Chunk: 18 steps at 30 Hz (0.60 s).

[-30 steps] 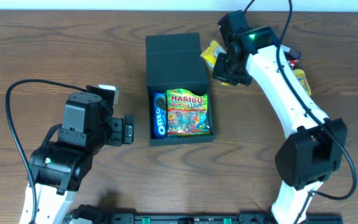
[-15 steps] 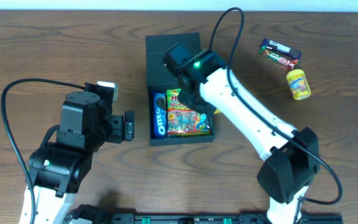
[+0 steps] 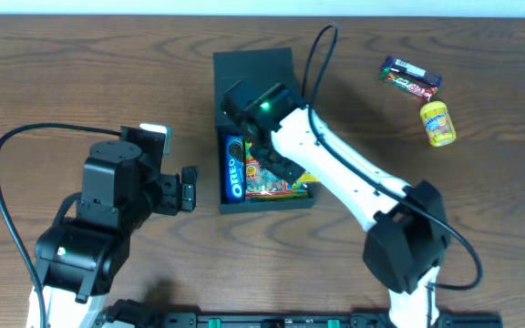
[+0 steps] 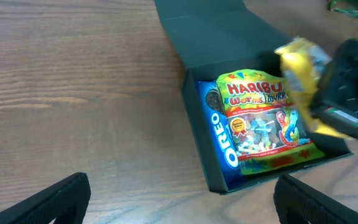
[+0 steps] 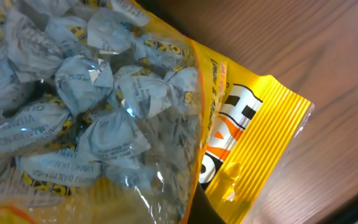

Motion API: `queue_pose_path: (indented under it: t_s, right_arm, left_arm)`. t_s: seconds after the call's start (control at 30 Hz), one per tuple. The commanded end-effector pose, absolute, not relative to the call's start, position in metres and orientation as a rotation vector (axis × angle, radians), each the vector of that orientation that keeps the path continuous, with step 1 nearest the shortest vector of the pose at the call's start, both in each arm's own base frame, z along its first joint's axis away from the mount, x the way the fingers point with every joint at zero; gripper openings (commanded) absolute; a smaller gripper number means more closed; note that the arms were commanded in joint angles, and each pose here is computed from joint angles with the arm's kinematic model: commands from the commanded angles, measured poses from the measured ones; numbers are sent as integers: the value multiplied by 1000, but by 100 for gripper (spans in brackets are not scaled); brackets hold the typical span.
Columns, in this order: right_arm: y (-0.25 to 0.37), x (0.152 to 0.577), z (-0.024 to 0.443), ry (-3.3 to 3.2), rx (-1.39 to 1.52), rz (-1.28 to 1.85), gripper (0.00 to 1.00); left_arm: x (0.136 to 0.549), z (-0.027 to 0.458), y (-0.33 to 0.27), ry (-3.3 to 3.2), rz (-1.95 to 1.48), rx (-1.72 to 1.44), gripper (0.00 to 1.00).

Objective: Pack container
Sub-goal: 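Carry the Mentos bag over the box and lower it inside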

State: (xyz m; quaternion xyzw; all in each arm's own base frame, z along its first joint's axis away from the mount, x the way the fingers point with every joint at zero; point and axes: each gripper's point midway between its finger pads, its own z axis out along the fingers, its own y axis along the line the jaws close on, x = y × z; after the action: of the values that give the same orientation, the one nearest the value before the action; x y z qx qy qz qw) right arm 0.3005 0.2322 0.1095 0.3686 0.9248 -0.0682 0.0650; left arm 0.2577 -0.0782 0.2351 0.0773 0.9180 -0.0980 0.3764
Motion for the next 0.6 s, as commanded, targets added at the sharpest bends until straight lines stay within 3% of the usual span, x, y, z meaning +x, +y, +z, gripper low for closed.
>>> queue_pose_path:
  t_s: [0.0, 0.43, 0.47, 0.5, 0.53, 0.57]
  right_arm:
    - [244, 299, 101, 2797, 1138, -196, 1]
    - [244, 299, 79, 2804, 1167, -269, 3]
    - [244, 299, 79, 2804, 1167, -269, 7]
    - [243, 299, 79, 2803, 1167, -269, 22]
    - [243, 300, 79, 2802, 1168, -270, 44]
    - [242, 301, 80, 2801, 1165, -271, 56]
  left_arm:
    - [259, 245, -79, 2320, -257, 218, 95]
    - [259, 245, -79, 2320, -256, 218, 95]
    - [259, 245, -79, 2319, -256, 218, 95]
    - [259, 245, -79, 2319, -256, 218, 95]
    - [259, 245, -79, 2320, -256, 218, 95]
    - [259, 245, -79, 2320, -256, 218, 95]
